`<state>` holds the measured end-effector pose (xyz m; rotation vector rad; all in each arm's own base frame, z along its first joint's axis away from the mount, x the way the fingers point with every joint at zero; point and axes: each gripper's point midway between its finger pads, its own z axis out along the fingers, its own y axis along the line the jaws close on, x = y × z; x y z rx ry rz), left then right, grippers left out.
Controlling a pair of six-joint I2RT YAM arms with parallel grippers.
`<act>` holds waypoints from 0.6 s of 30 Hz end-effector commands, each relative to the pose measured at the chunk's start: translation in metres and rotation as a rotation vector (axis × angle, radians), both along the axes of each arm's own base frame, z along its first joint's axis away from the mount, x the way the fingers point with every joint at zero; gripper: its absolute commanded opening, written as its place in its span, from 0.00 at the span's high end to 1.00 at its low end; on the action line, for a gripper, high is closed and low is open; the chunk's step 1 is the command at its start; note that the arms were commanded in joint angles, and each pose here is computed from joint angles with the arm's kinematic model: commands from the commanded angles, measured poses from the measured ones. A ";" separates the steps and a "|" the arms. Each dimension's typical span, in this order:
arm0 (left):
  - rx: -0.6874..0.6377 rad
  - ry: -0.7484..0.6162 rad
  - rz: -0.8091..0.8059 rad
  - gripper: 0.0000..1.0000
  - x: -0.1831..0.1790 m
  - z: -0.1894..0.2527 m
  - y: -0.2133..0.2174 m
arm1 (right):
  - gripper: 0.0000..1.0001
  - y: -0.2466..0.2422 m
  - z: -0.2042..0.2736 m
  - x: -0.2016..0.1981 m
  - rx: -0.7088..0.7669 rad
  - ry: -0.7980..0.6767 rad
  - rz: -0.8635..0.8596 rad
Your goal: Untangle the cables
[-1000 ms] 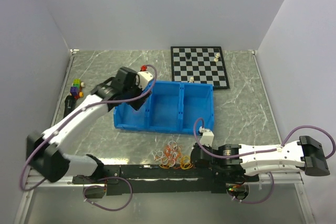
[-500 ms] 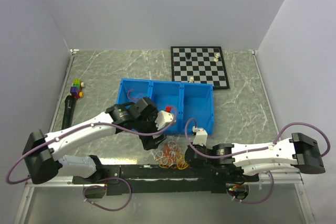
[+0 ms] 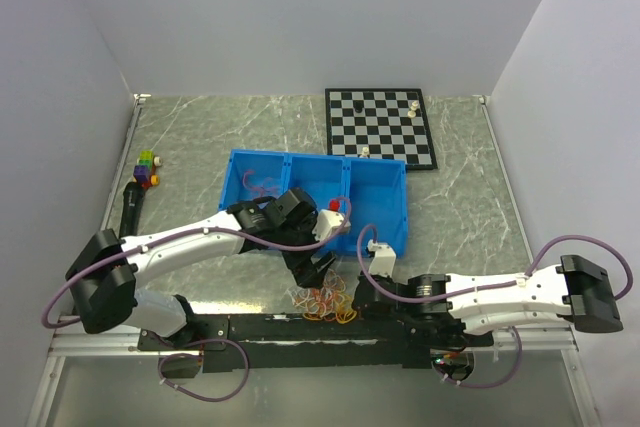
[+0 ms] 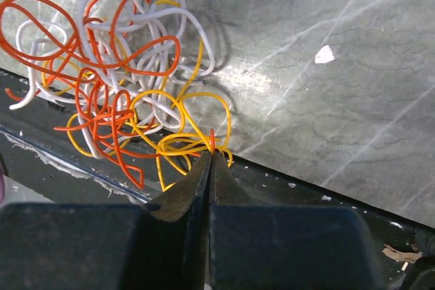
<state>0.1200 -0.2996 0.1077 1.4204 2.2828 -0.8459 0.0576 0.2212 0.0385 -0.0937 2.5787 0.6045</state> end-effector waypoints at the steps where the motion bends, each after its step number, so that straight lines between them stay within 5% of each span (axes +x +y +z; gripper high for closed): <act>1: -0.073 0.051 0.022 0.12 -0.003 0.001 -0.018 | 1.00 0.004 0.003 0.002 0.026 -0.022 0.002; 8: -0.049 0.060 0.035 0.23 -0.005 -0.021 -0.016 | 1.00 -0.001 0.000 0.002 0.025 -0.017 -0.011; 18: -0.052 0.053 0.027 0.77 0.003 -0.014 -0.028 | 1.00 0.000 -0.002 0.000 0.044 -0.011 -0.013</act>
